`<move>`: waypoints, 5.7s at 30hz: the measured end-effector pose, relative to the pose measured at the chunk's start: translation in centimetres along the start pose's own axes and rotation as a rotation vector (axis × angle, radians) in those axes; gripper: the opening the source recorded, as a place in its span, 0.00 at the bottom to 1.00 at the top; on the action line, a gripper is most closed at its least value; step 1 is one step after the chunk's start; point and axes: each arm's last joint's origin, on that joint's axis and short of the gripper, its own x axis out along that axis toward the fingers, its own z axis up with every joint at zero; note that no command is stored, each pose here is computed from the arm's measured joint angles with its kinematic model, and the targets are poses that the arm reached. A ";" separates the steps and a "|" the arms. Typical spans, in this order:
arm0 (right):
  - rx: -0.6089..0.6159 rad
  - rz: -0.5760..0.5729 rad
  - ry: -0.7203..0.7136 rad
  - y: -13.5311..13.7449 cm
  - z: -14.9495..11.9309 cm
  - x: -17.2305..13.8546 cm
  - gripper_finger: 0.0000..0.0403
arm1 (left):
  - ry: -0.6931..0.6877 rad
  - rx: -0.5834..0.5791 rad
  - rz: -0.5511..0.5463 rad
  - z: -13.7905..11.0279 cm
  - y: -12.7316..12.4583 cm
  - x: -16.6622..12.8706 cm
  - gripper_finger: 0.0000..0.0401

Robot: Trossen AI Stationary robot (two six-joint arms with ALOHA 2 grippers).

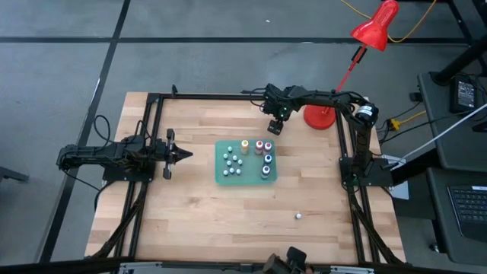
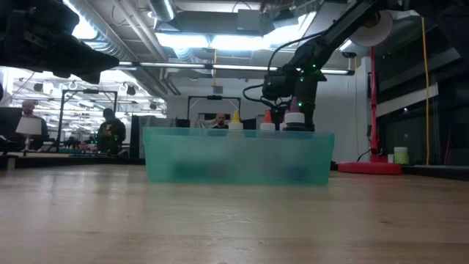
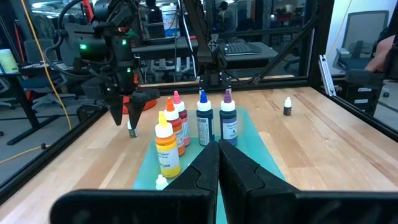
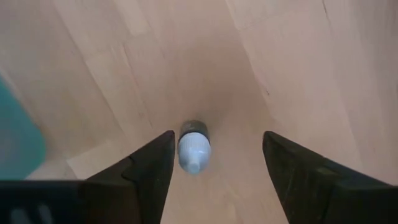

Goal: Pick & Place food coloring
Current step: Put the small green food coloring bottle into the green bin, then put the small purple food coloring bottle into the green bin

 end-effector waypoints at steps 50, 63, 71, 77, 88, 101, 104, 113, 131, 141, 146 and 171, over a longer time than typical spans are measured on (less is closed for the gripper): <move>-0.010 0.017 0.023 0.1 -0.3 -0.2 0.15 | 0.000 0.000 0.000 0.0 0.0 0.0 0.01; -0.024 0.013 -0.104 0.9 0.5 -7.6 0.15 | 0.000 0.000 0.000 0.0 0.0 0.0 0.01; -0.117 0.051 -0.240 4.1 1.4 -14.2 0.16 | 0.000 0.000 0.000 0.0 0.0 0.0 0.01; -0.241 0.114 -0.332 8.5 2.0 -18.2 0.15 | 0.000 0.000 0.000 0.0 0.0 0.0 0.01; -0.433 0.171 -0.400 17.1 0.8 -20.7 0.16 | 0.000 0.000 0.000 0.0 0.0 0.0 0.01; -0.358 0.204 -0.265 23.2 -0.2 -14.0 0.16 | 0.000 0.000 0.000 0.0 0.0 0.0 0.01; -0.337 0.200 -0.222 23.9 0.2 -11.8 0.16 | 0.000 0.000 0.000 0.0 0.0 0.0 0.01; -0.301 0.172 -0.117 25.1 1.3 -6.1 0.17 | 0.000 0.000 0.000 0.0 0.0 0.0 0.01; -0.303 0.149 -0.039 26.0 1.8 -0.2 0.17 | 0.000 0.000 0.000 0.0 0.0 0.0 0.01; -0.281 0.168 -0.036 26.1 1.8 -0.2 0.20 | 0.000 0.000 0.000 0.0 0.0 0.0 0.01; -0.277 0.174 -0.029 26.0 1.8 -0.2 0.25 | 0.000 0.000 0.000 0.0 0.0 0.0 0.01; -0.384 -0.144 -0.126 27.2 3.2 -13.5 0.33 | 0.000 0.000 0.000 0.0 0.0 0.0 0.01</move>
